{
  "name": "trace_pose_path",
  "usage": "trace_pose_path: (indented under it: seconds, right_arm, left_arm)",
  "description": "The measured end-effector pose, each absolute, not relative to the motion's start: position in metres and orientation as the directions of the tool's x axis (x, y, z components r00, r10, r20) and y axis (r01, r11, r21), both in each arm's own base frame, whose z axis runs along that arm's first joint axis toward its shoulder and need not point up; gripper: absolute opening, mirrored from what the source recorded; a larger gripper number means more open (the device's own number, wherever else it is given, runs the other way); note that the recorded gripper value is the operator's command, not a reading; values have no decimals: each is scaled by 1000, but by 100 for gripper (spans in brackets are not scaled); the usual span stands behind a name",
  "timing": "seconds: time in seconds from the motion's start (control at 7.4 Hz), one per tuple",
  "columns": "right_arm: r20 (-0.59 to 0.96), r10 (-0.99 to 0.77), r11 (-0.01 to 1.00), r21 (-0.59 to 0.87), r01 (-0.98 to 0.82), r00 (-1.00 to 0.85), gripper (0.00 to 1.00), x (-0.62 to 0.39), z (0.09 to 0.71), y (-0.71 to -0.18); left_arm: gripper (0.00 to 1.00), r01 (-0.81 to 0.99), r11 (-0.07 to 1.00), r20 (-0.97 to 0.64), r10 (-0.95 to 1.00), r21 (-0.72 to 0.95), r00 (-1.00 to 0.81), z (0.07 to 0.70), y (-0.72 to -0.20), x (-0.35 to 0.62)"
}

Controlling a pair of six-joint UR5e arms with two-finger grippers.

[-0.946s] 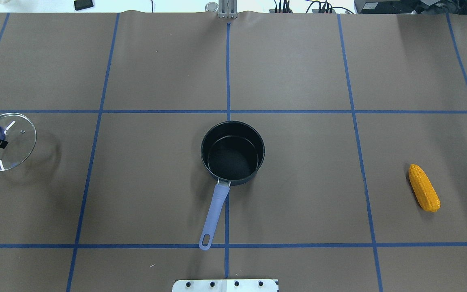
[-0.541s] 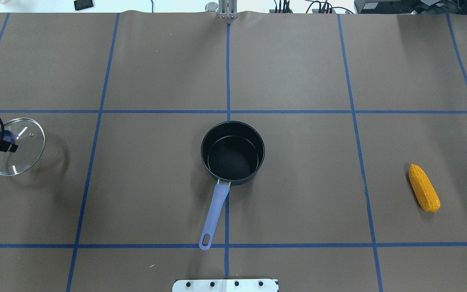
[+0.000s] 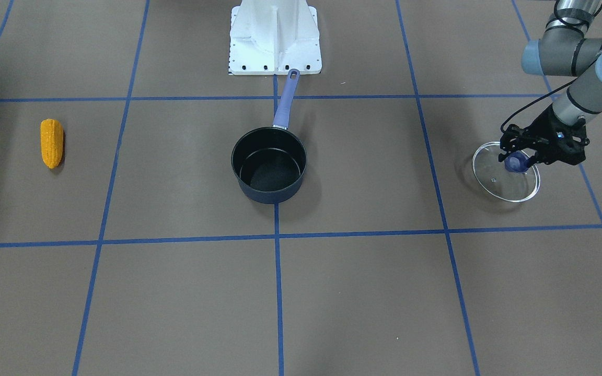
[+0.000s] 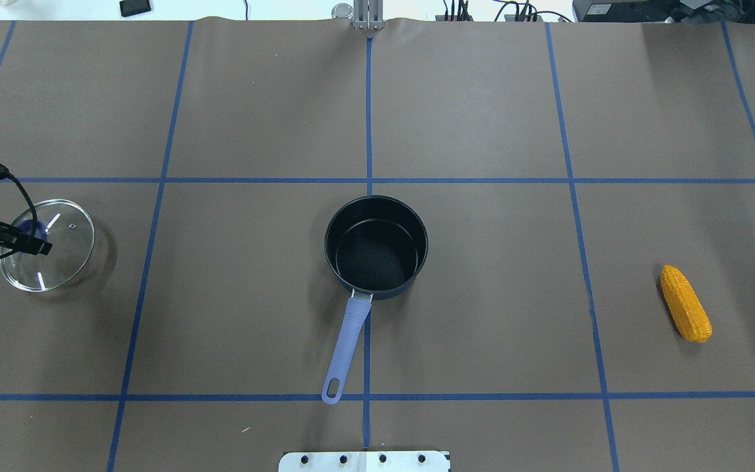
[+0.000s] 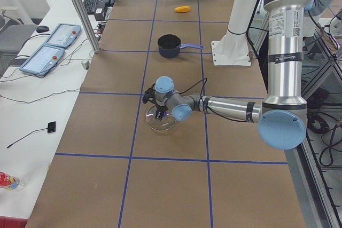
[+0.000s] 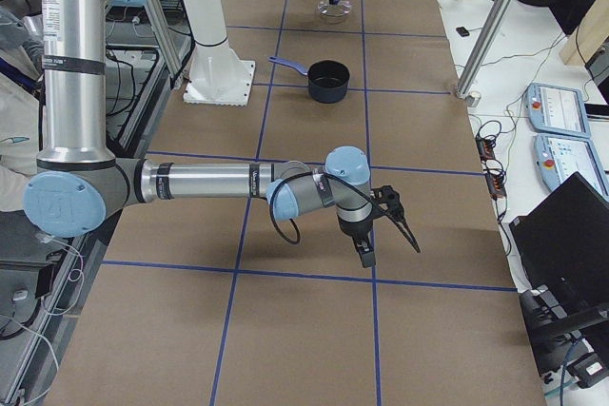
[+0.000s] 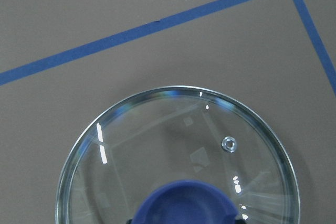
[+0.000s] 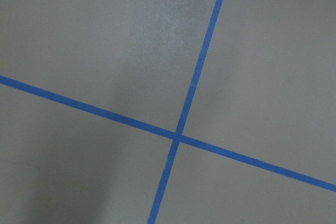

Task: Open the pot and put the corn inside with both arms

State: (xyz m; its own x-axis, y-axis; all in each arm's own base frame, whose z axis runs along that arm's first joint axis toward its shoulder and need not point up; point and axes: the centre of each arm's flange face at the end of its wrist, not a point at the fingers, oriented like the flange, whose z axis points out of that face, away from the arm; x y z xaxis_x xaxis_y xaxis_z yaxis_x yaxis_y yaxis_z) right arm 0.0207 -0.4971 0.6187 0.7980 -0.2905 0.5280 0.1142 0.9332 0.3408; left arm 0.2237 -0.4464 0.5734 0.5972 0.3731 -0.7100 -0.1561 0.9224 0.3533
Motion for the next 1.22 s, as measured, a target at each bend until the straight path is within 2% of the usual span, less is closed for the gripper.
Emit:
trace_pose_path:
  seconds: [0.14, 0.27, 0.95, 1.22]
  right_arm:
    - [528, -290, 933, 340, 114, 798, 100, 21, 619, -497]
    - [528, -290, 934, 340, 114, 798, 100, 21, 619, -497]
    - [549, -272, 938, 334, 91, 791, 100, 18, 612, -498]
    - [607, -224, 951, 306, 35, 762, 100, -4, 588, -497]
  left_arm:
    - [85, -163, 919, -707, 381, 359, 595, 571, -446, 229]
    - [97, -164, 916, -701, 387, 365, 599, 570, -447, 232]
    - [98, -169, 911, -705, 401, 377, 585, 555, -451, 231]
    - [98, -176, 911, -692, 399, 373, 602, 556, -471, 195]
